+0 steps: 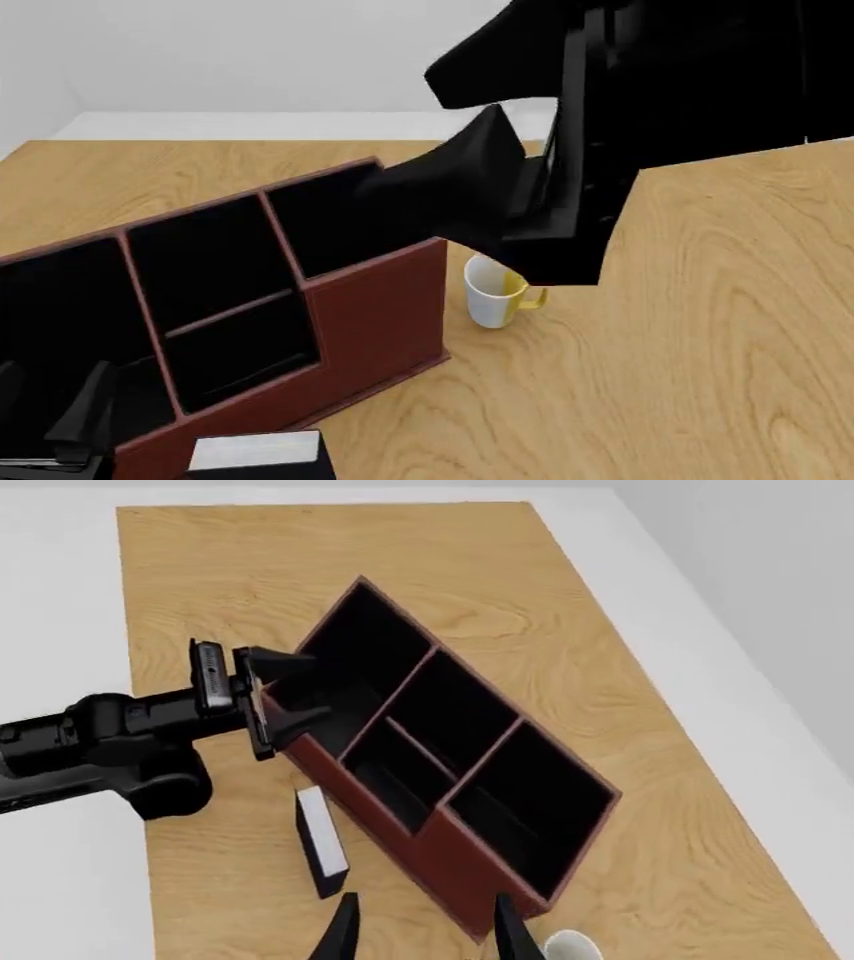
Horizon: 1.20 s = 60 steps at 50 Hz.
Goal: Pick up the book and place it in the front compartment of the caddy.
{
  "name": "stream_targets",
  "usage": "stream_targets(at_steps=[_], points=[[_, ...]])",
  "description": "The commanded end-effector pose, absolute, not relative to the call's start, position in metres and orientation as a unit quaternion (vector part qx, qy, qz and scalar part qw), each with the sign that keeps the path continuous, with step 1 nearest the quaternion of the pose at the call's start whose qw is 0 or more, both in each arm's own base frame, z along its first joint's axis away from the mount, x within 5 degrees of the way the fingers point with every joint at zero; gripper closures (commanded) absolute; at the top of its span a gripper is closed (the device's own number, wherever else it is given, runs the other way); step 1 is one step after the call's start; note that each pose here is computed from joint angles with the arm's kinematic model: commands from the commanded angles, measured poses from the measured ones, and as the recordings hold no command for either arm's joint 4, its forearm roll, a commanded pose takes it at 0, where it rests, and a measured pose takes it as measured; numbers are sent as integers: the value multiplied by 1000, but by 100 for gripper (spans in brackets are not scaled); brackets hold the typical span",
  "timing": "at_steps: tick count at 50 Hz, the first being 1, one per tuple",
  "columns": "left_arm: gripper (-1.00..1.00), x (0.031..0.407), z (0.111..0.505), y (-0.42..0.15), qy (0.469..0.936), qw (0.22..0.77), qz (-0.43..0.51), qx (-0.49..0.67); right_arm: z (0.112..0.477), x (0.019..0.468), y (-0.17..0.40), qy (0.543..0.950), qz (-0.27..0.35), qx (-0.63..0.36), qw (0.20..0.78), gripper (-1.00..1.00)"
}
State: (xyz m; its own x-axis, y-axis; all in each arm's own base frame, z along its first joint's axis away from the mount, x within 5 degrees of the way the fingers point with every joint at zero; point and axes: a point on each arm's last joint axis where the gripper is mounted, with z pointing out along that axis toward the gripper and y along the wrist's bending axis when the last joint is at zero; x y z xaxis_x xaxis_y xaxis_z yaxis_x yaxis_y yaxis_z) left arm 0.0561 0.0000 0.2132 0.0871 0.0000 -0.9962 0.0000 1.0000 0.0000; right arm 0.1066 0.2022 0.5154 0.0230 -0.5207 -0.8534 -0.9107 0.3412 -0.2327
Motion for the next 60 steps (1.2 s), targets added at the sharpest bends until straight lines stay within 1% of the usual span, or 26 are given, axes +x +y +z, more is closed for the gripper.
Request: stream_targets(at_steps=[1,16,22,29,45,60], points=[[-100,56,213,0,676,737,0,0,506,100,226,660,206,-573,439,-100],[-100,56,213,0,676,737,0,0,473,93,259,665,222,-588,404,-100],[-100,56,213,0,676,737,0,0,466,92,268,666,226,-589,398,-100],[-100,56,213,0,676,737,0,0,445,93,278,669,222,-595,386,-100],[-100,56,213,0,676,737,0,0,411,101,298,680,212,-598,368,-100],[-100,56,213,0,676,737,0,0,376,99,314,686,211,-603,348,-100]])
